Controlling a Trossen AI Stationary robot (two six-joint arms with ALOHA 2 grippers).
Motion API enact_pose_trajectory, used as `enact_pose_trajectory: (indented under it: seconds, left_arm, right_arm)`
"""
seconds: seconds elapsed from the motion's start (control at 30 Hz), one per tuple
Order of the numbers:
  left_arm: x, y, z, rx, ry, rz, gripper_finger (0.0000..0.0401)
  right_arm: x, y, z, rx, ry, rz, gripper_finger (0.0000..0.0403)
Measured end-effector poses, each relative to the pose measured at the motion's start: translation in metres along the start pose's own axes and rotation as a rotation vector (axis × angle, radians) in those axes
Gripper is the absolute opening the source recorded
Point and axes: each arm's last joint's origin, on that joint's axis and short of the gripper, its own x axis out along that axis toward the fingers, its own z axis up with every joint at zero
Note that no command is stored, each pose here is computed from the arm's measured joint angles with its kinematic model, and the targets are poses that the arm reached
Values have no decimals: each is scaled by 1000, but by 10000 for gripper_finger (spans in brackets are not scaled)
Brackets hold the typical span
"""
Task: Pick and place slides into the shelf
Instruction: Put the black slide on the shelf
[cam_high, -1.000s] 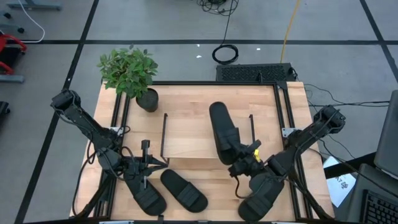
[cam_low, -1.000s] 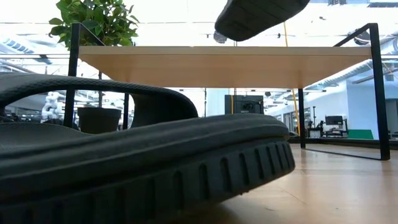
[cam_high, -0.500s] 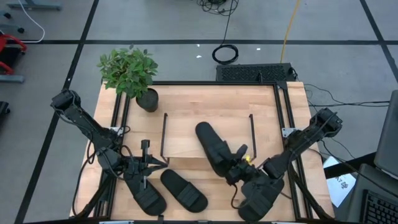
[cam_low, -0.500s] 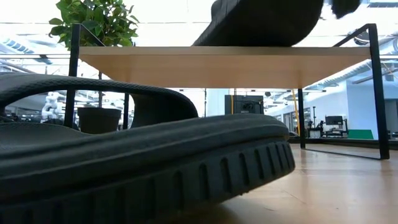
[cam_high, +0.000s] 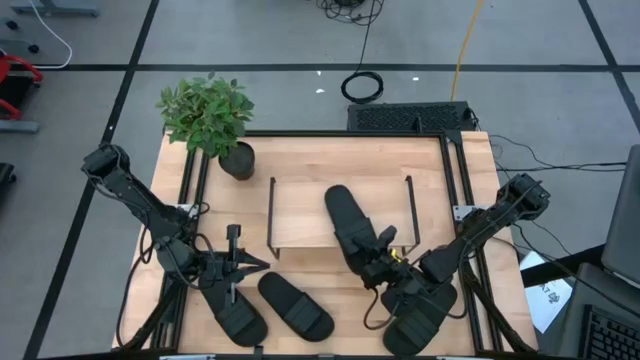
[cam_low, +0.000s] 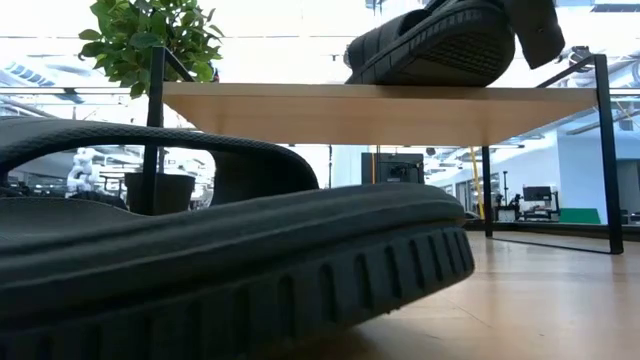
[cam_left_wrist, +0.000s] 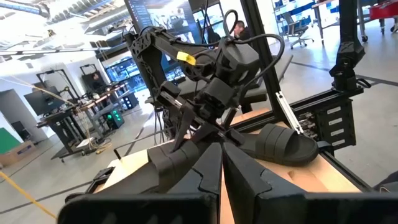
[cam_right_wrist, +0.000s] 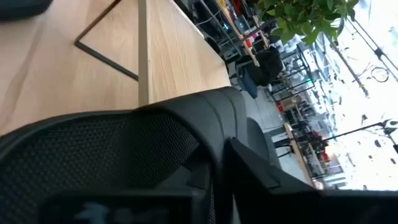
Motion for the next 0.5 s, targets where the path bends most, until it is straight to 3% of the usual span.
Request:
enact_pose_trajectory:
  seconds: [0.27, 0.5]
  left_arm:
    - [0, 0, 0, -1, 0, 0, 21]
    - [0, 0, 0, 0, 0, 0, 21]
  right_arm:
    - [-2, -5, 10, 15, -12, -12, 164]
    - [-6, -18, 26, 36, -28, -55, 193]
